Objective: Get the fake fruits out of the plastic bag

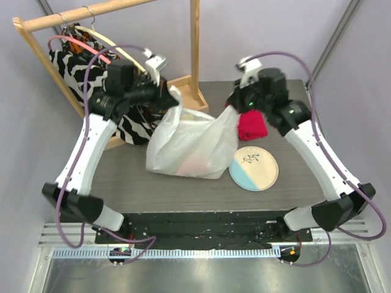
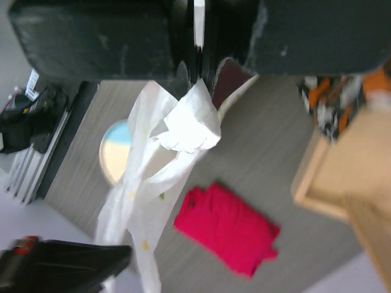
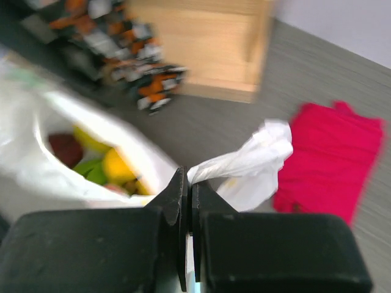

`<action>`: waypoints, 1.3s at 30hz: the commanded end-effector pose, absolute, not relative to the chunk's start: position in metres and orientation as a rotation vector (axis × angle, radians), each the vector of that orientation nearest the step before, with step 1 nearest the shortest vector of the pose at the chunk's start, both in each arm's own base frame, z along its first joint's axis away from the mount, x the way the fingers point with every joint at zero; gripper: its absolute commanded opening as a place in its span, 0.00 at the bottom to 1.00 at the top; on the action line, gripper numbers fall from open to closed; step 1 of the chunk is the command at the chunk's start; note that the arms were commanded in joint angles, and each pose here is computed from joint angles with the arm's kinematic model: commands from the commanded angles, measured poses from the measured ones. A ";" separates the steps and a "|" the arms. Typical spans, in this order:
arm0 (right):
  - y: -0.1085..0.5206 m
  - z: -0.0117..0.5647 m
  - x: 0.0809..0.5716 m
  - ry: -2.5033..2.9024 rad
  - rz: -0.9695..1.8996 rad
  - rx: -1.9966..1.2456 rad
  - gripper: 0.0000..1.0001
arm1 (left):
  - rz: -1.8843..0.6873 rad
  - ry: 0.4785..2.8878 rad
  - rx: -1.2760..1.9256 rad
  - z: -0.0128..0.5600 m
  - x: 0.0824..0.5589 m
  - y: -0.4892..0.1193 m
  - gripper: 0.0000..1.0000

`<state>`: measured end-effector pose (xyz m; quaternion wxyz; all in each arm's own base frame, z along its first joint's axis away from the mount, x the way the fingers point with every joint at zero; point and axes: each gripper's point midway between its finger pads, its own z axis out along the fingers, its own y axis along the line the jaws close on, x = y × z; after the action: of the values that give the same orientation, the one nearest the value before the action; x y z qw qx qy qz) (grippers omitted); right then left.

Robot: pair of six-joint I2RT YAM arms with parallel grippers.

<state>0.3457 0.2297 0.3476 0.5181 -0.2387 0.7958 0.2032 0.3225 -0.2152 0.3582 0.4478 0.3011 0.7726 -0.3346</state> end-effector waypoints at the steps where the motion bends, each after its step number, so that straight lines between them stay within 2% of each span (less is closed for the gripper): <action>1: 0.127 0.412 0.410 1.798 0.357 -0.212 0.01 | -0.929 1.636 0.895 0.431 0.353 -0.269 0.09; 2: 0.113 0.417 0.422 1.790 0.352 -0.175 0.01 | -0.933 1.606 0.913 0.440 0.357 -0.278 0.07; 3: 0.079 0.423 0.437 1.775 0.305 -0.098 0.01 | -0.927 1.580 0.921 0.447 0.365 -0.285 0.00; 4: 0.067 0.428 0.455 1.760 0.292 -0.068 0.01 | -0.940 1.617 0.924 0.427 0.389 -0.298 0.00; 5: 0.054 0.434 0.468 1.733 0.274 -0.041 0.01 | -0.899 1.503 0.946 0.460 0.393 -0.302 0.00; 7: 0.015 0.453 0.490 1.666 0.240 0.059 0.01 | -0.901 1.499 0.956 0.441 0.427 -0.325 0.00; 9: -0.004 0.445 0.528 1.653 0.249 0.120 0.01 | -0.827 1.368 0.913 0.474 0.448 -0.333 0.00; 10: -0.020 0.481 0.532 1.564 0.243 0.140 0.01 | -0.796 1.353 0.885 0.469 0.467 -0.338 0.00; 11: -0.028 0.473 0.551 1.563 0.275 0.190 0.01 | -0.743 1.244 0.842 0.493 0.478 -0.339 0.00; 14: -0.042 0.510 0.549 1.457 0.291 0.209 0.01 | -0.641 1.107 0.810 0.517 0.491 -0.342 0.00; 15: -0.041 0.519 0.538 1.442 0.278 0.193 0.01 | -0.646 1.087 0.852 0.516 0.485 -0.347 0.00; 16: -0.041 0.494 0.538 1.498 0.267 0.192 0.01 | -0.647 1.105 0.896 0.504 0.482 -0.351 0.00; 17: -0.038 0.506 0.515 1.477 0.245 0.159 0.01 | -0.641 1.127 0.951 0.488 0.477 -0.355 0.00; 18: -0.038 0.448 0.514 1.597 0.241 0.172 0.01 | -0.652 1.158 1.003 0.468 0.473 -0.359 0.00; 20: -0.036 0.409 0.494 1.663 0.208 0.138 0.01 | -0.655 1.197 1.130 0.438 0.454 -0.359 0.00; 22: -0.031 0.348 0.452 1.784 0.194 0.147 0.01 | -0.703 1.352 1.231 0.371 0.443 -0.358 0.00; 25: -0.021 0.286 0.398 1.930 0.196 0.135 0.01 | -0.784 1.497 1.355 0.320 0.407 -0.351 0.00; 28: -0.009 0.256 0.355 2.045 0.225 0.090 0.01 | -0.894 1.627 1.419 0.298 0.362 -0.340 0.00; 34: -0.020 0.250 0.302 2.096 0.071 0.046 0.01 | -0.958 1.626 1.452 0.310 0.278 -0.316 0.00; 35: -0.023 0.253 0.299 2.090 0.045 0.042 0.02 | -0.958 1.625 1.445 0.313 0.273 -0.314 0.00; 36: -0.027 0.257 0.296 2.086 0.018 0.037 0.12 | -0.957 1.621 1.433 0.318 0.267 -0.312 0.00; 37: -0.027 0.263 0.295 2.080 -0.001 -0.008 0.27 | -0.965 1.624 1.402 0.325 0.260 -0.311 0.00; 38: -0.025 0.269 0.296 2.075 0.004 -0.038 0.50 | -0.974 1.650 1.390 0.318 0.257 -0.310 0.00; 39: -0.014 0.294 0.296 2.033 0.054 -0.099 0.57 | -0.975 1.654 1.377 0.317 0.257 -0.311 0.00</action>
<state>0.3002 -0.0173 0.2495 0.4965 0.0279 0.8667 0.0401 0.2818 -0.3135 0.2873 0.3530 0.5516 0.6641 -0.3607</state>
